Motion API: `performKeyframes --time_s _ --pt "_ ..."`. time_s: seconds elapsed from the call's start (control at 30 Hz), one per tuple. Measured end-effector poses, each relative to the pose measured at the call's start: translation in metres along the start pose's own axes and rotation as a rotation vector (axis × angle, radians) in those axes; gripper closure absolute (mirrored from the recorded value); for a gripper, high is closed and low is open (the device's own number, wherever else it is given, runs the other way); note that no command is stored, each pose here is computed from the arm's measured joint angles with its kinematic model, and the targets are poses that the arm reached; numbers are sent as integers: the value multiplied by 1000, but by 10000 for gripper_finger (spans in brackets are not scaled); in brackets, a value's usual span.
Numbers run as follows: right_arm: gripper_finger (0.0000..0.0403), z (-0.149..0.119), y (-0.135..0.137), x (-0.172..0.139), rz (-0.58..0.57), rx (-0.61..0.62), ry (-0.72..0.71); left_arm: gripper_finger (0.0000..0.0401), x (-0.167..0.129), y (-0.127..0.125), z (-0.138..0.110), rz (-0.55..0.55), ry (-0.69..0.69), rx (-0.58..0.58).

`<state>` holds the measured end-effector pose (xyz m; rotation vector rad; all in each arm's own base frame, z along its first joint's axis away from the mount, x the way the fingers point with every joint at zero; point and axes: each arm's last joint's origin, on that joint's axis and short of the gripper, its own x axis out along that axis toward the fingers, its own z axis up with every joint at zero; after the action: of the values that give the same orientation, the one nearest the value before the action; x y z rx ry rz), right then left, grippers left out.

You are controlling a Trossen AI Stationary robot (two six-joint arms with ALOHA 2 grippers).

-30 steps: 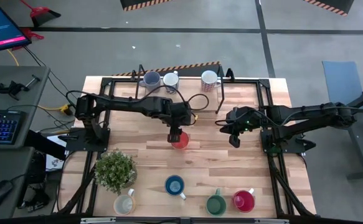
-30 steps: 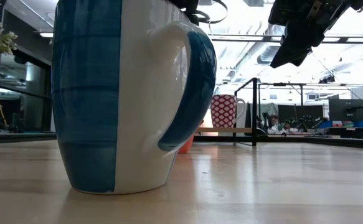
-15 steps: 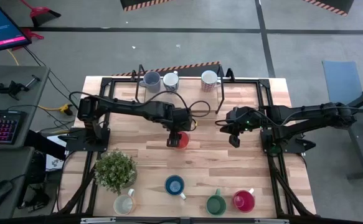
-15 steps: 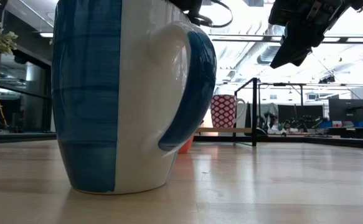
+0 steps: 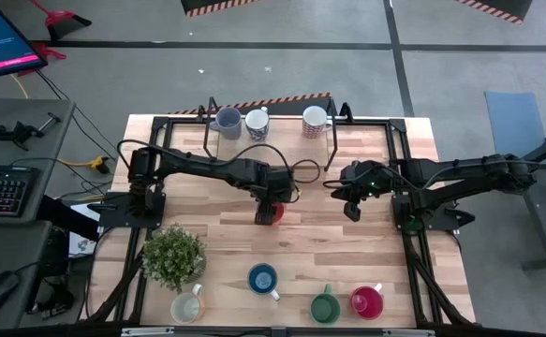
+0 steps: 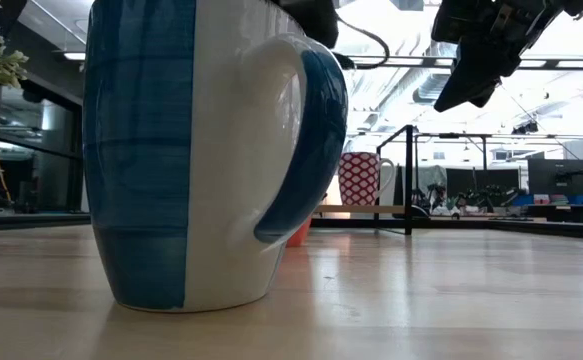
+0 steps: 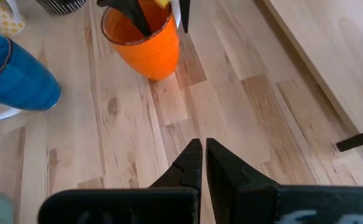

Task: Place coffee mugs
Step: Put the orange mug on the shelf

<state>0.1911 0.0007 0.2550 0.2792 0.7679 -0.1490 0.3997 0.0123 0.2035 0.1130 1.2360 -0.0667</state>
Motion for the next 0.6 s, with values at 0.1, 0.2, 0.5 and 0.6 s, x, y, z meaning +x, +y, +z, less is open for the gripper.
performKeyframes --time_s 0.1,0.2,0.5,0.6 --pt "400 0 0 0 -14 -1 -1 199 3 0 -1 -3 11 1" --pt "400 0 -1 0 -23 -2 -2 205 3 0 0 -1 1 0" --pt "400 -1 -1 0 -26 -4 2 269 3 0 0 3 1 26" --pt "400 -1 -1 0 -25 -4 2 324 3 2 0 12 2 23"
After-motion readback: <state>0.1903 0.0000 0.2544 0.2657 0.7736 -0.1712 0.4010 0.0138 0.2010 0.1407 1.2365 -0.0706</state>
